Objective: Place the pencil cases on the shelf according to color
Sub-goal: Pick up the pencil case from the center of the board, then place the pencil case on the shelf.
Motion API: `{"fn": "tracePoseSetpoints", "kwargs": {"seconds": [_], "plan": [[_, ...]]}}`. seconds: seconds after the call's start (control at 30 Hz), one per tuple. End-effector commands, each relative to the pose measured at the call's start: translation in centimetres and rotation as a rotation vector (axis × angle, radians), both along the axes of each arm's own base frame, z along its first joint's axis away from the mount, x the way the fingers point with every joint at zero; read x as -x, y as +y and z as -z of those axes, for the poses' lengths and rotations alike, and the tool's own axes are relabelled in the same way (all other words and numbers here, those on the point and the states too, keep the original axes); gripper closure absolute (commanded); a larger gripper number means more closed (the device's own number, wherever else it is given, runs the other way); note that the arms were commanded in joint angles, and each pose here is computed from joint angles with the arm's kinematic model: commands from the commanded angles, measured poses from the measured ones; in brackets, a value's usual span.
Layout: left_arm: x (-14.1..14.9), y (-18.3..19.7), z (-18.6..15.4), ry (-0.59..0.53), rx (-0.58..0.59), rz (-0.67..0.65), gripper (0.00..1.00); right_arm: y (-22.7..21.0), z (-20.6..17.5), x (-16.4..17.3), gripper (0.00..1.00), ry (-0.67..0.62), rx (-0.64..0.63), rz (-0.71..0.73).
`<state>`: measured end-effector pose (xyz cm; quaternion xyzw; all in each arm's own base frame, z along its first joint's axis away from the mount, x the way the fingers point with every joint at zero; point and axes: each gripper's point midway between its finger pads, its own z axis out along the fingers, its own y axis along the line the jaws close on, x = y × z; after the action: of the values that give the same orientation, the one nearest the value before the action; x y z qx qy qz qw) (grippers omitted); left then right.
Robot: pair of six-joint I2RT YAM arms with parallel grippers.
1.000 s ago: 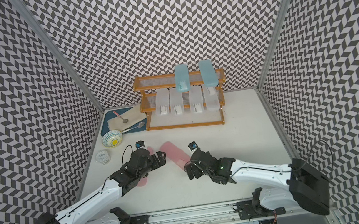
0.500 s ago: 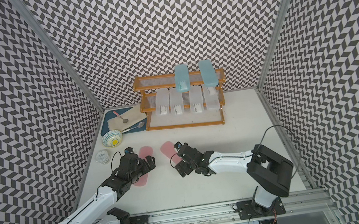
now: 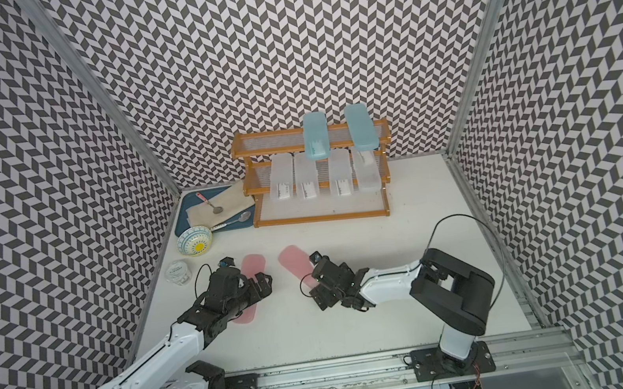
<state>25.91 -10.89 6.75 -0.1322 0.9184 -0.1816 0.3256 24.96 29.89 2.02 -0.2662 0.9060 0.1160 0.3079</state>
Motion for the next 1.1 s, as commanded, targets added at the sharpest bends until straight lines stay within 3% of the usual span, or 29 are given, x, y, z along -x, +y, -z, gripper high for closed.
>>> {"fn": "tracePoseSetpoints", "kwargs": {"seconds": [0.0, 0.23, 0.47, 0.8, 1.07], "plan": [[-0.6, -0.8, -0.9, -0.031, 0.034, 0.029, 0.0, -1.5, 1.4, 1.5, 0.1, 0.05, -0.024, 0.058], [-0.8, -1.0, -2.1, -0.062, 0.058, 0.027, 0.0, -2.9, 0.3, 2.3, 0.37, 0.02, -0.088, 0.115], [-0.9, -0.4, -3.8, -0.11, 0.046, 0.008, 0.0, -5.8, -3.8, 2.1, 0.45, -0.069, -0.151, 0.239], [-1.4, -0.5, -4.3, -0.142, 0.059, -0.003, 0.0, -10.3, -9.5, 1.8, 0.42, -0.198, -0.266, 0.409], [-2.3, -0.9, -4.3, -0.153, 0.065, -0.006, 0.0, -11.0, -11.2, -1.5, 0.41, -0.217, -0.278, 0.448]]}}
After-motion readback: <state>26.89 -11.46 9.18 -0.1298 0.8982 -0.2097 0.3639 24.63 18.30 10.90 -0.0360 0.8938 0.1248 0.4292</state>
